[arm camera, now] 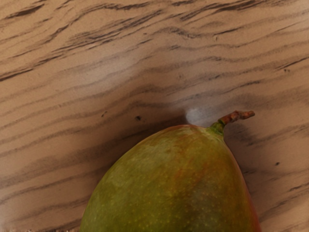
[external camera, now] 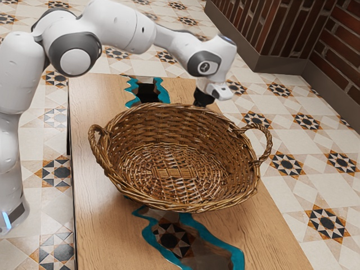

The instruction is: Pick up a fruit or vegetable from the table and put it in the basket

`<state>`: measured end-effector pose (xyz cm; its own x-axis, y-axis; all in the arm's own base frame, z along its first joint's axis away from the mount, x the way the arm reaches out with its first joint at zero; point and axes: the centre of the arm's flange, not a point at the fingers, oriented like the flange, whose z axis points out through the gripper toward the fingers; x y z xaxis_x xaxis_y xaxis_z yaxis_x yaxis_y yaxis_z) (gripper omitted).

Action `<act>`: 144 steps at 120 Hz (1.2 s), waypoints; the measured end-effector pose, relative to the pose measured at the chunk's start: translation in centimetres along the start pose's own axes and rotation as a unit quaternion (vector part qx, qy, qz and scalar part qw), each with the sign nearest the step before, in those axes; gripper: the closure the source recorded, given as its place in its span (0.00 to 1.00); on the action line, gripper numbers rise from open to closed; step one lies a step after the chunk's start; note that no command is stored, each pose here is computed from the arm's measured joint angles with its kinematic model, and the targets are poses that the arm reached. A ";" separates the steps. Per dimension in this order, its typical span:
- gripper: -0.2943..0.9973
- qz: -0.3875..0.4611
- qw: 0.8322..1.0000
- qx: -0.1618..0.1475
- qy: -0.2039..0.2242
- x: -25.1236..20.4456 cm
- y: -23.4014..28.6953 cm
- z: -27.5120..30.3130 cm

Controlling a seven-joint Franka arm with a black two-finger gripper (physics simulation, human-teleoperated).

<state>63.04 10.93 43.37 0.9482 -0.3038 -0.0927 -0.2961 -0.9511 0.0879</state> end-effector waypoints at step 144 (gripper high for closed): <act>0.47 -0.028 0.997 0.034 0.063 0.2 0.5 -6.2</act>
<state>63.79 10.74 49.55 0.9690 -0.2451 0.0302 -0.2457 -0.9692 0.0189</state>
